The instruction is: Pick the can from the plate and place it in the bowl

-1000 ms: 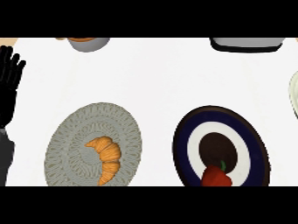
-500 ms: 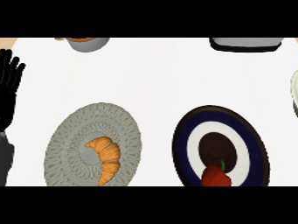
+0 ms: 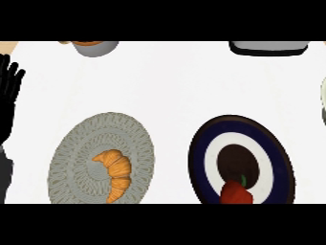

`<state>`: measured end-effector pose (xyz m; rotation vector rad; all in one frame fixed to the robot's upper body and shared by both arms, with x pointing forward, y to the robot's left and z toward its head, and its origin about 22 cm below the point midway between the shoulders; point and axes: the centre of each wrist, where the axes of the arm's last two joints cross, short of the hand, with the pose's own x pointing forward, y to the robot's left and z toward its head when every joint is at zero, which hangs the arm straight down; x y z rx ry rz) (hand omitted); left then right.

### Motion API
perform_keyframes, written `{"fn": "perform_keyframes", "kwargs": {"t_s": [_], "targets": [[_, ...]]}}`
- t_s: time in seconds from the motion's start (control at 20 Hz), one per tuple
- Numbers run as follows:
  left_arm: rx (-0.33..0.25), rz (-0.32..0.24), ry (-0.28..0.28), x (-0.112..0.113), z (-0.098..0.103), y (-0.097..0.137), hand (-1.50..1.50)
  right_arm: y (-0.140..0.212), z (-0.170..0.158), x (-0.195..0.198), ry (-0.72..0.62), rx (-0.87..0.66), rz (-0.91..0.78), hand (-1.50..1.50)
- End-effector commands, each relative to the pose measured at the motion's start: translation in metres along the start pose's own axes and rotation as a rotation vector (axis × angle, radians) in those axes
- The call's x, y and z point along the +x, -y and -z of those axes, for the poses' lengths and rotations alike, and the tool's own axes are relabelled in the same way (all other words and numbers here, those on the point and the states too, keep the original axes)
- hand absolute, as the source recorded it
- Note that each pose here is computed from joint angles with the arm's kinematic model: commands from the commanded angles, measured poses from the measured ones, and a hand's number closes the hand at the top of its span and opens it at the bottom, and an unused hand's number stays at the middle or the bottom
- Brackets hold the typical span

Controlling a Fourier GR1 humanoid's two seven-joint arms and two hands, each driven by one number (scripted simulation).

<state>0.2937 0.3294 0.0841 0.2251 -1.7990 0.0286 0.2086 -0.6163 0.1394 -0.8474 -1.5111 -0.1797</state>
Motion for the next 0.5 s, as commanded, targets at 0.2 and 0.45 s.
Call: {"fn": "perform_keyframes", "kwargs": {"t_s": [0.2, 0.45], "targets": [[0.014, -0.001, 0.007, 0.002, 0.004, 0.003, 0.0, 0.07, -0.035, -0.007, 0.02, -0.047, 0.102, -1.5], [0.01, -0.01, -0.004, 0.0, -0.001, 0.003, 0.0, 0.087, -0.051, -0.017, 0.028, -0.019, 0.1, -1.5]]}}
